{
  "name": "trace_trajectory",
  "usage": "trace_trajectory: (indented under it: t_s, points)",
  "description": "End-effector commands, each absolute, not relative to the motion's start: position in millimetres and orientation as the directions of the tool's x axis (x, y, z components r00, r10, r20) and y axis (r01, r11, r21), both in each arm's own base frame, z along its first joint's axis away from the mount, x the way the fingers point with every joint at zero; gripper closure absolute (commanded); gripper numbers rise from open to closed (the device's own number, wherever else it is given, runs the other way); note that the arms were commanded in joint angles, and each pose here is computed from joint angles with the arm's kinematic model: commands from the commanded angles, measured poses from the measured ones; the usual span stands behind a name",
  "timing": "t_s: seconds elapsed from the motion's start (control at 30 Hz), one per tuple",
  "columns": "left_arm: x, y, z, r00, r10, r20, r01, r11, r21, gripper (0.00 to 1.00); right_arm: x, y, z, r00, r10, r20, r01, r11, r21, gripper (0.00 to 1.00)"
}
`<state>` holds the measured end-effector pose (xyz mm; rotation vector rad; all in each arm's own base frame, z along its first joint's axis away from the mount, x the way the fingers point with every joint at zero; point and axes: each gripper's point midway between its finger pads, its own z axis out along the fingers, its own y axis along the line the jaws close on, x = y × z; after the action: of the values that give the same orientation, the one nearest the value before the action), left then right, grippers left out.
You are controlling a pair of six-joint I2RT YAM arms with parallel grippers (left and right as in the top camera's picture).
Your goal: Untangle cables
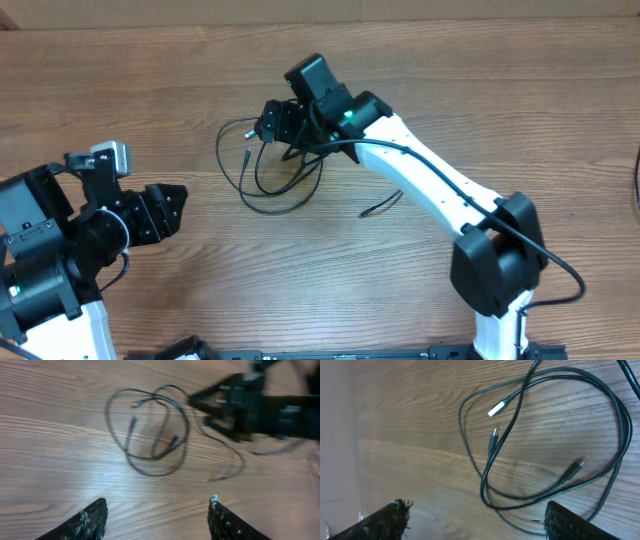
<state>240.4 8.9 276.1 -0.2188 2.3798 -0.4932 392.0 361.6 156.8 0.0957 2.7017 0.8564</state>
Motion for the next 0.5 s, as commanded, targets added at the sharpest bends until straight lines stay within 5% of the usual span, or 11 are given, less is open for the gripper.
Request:
trace_trajectory:
  t_s: [0.0, 0.27, 0.33, 0.37, 0.47]
  points:
    - [243.0, -17.0, 287.0, -0.756, -0.276, -0.594, 0.104, 0.845, -0.525, 0.36, 401.4, 372.8, 115.0, -0.948, 0.248, -0.199, 0.096, 0.819, 0.565, 0.17]
    - [242.0, -24.2, 291.1, -0.756, -0.271, -0.596, 0.140, 0.822, -0.552, 0.34, 400.2, 405.5, 74.3, -0.954, 0.243, -0.178, 0.096, 0.806, 0.584, 0.32]
    - [241.9, -24.6, 291.4, -0.755, -0.271, -0.597, 0.142, 0.821, -0.553, 0.34, 396.3, 412.3, 66.9, -0.957, 0.232, -0.176, 0.089, 0.808, 0.582, 0.85]
    - [241.9, -24.6, 291.4, -0.755, -0.271, -0.597, 0.142, 0.821, -0.553, 0.34, 395.1, 415.9, 62.3, -0.958, 0.227, -0.176, 0.084, 0.808, 0.583, 0.96]
    - [241.8, -24.6, 291.4, -0.755, -0.271, -0.596, 0.142, 0.821, -0.553, 0.34, 393.6, 422.5, 60.3, -0.959, 0.218, -0.182, 0.071, 0.804, 0.591, 0.96]
